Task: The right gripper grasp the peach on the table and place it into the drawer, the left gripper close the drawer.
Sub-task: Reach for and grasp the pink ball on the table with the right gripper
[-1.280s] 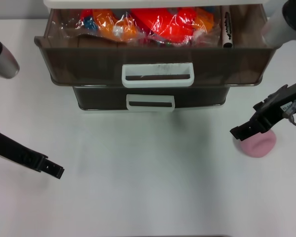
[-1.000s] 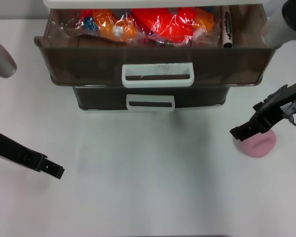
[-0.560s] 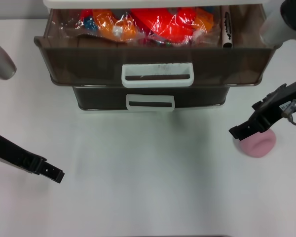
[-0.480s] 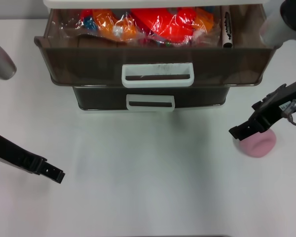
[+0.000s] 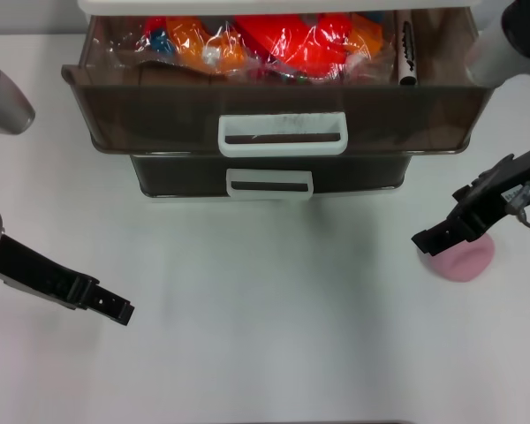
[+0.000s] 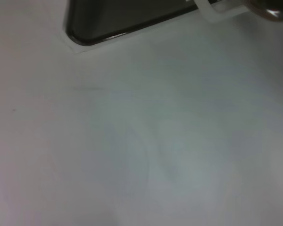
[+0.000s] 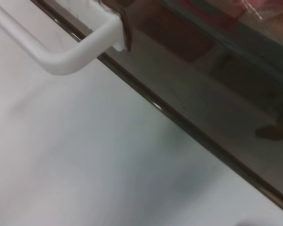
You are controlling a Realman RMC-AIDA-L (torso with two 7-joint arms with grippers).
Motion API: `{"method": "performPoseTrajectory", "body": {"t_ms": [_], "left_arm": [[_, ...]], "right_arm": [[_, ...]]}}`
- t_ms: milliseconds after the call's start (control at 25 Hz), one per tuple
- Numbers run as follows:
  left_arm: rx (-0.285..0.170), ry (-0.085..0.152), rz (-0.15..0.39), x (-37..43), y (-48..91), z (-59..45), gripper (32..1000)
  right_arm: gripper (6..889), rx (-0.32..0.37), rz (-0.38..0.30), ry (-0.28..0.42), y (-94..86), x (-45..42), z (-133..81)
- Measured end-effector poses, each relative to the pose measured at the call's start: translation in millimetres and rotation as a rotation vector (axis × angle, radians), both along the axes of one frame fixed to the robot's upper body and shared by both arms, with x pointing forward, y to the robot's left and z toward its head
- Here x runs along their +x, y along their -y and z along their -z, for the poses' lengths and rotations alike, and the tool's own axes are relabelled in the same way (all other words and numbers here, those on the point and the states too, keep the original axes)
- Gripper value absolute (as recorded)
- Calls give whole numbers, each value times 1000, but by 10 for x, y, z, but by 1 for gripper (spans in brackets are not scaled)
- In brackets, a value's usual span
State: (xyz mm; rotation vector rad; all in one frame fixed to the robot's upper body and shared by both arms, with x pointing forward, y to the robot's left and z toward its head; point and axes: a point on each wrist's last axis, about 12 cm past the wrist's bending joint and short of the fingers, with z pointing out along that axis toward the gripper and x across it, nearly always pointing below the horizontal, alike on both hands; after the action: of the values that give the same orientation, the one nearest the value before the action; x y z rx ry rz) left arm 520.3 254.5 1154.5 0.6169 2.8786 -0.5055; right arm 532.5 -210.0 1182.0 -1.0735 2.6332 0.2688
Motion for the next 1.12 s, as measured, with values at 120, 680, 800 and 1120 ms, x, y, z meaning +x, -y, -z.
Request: {"method": "performPoseTrajectory", "body": {"t_ms": [120,680,800,1120], "left_arm": [[2,13,-4,2,12,-34,857],[2,30,-17,22,-23,-60,856],[2,32,-16,25,-23,-62,857],[2,32,-14,47,-10,-59,856]], "right_arm": [[862,1,3,3,15,-16,-15],[861,51,182,22,655,-42,-111],[861,57,198,-14,766,-20,-23],[863,66,201,-89,850,194,263]]}}
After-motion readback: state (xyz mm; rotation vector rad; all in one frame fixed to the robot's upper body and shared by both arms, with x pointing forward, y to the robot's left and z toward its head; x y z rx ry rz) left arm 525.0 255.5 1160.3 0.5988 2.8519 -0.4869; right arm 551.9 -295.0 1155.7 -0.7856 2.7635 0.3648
